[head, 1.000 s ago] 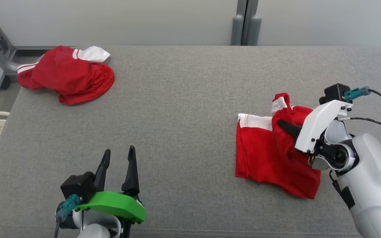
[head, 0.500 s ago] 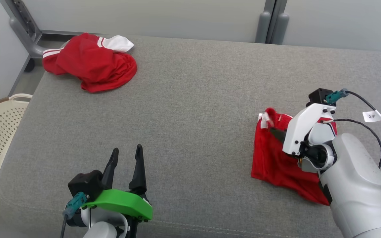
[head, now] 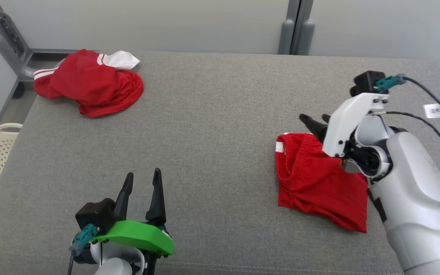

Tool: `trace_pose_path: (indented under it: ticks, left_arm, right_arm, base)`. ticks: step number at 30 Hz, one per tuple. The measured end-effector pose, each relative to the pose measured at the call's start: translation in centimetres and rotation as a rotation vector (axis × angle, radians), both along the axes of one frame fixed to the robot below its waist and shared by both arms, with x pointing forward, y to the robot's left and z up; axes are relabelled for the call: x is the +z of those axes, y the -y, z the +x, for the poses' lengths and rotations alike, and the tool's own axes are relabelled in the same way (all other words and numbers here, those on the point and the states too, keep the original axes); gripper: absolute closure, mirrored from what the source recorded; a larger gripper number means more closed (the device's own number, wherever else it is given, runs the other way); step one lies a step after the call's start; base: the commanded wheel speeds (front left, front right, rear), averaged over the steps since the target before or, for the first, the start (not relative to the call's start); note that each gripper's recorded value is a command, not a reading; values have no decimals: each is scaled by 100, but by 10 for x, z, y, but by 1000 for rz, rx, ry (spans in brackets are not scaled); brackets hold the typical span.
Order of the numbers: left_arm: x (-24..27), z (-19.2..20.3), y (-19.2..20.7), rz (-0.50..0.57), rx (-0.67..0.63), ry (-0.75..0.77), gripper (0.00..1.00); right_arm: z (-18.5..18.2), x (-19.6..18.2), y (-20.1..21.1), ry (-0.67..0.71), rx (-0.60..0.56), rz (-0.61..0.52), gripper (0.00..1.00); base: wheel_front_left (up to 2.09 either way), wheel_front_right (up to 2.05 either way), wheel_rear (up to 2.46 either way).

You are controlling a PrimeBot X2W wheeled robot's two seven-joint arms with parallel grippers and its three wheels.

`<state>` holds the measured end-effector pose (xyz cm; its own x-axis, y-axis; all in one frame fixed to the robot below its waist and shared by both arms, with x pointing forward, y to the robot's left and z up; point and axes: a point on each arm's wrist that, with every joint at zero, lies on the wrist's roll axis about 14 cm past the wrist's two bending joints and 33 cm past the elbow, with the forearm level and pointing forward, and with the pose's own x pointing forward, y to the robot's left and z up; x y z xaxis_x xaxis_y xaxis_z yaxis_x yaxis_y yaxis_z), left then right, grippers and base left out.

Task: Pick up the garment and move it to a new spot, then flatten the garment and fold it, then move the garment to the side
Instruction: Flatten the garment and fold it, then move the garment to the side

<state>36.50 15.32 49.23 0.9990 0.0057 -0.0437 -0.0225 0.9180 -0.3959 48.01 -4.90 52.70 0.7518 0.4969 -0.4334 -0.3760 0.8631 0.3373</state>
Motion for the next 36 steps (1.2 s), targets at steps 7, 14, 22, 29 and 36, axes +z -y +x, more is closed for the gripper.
trace_pose_path:
  ticks: [7,14,22,29,36]
  left_arm:
    - [7,6,11,16,-41,21,0]
    - [1,14,21,33,-87,-4,0]
    - [-14,21,25,52,-113,-56,0]
    - [-18,19,11,65,-75,-77,0]
    - [-19,15,2,70,-47,-84,0]
  right_arm:
    - [-11,-16,70,2,-139,-32,0]
    - [-31,-56,112,-69,-255,-17,0]
    - [-33,-97,127,-160,-346,19,0]
    - [-22,-114,117,-203,-372,72,0]
    - [-19,-123,95,-246,-329,102,23]
  base:
    - [0,0,0]
    - [0,0,0]
    - [0,0,0]
    - [0,0,0]
    - [0,0,0]
